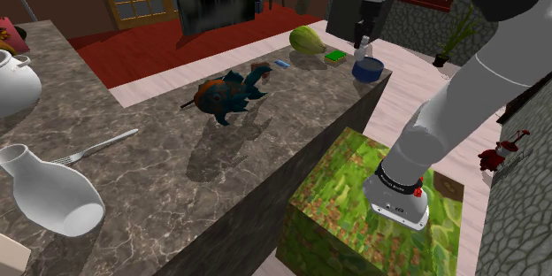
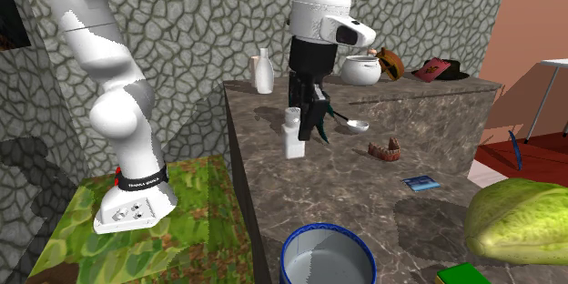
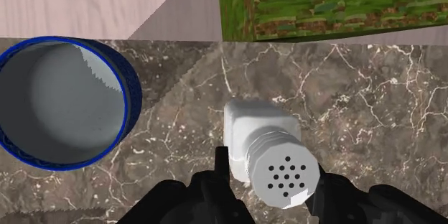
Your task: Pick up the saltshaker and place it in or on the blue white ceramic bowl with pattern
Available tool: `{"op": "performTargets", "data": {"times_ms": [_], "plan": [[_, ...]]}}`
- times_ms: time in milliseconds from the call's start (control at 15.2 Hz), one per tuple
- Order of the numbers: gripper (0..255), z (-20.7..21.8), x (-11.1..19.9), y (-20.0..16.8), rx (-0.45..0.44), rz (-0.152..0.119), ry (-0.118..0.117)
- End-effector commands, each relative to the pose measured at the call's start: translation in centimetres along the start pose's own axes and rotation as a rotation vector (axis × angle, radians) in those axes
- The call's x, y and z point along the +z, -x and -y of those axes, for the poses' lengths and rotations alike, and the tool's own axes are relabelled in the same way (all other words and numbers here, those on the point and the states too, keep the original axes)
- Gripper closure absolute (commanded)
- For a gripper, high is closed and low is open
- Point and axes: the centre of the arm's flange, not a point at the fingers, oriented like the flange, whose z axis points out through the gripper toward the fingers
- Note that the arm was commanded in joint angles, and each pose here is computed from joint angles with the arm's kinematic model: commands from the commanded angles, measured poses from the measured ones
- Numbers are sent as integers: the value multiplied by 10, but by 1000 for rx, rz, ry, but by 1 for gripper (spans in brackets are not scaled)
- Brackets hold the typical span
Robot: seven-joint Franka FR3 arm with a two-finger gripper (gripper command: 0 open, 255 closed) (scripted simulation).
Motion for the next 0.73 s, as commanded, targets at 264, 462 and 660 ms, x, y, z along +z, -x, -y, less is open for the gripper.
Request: {"op": "performTargets", "data": {"times_ms": [264, 462, 660], "plan": [[255, -78, -14, 1, -2, 0, 1], [255, -117, -21, 2, -2, 0, 1], [255, -156, -28, 2, -2, 0, 1]]}}
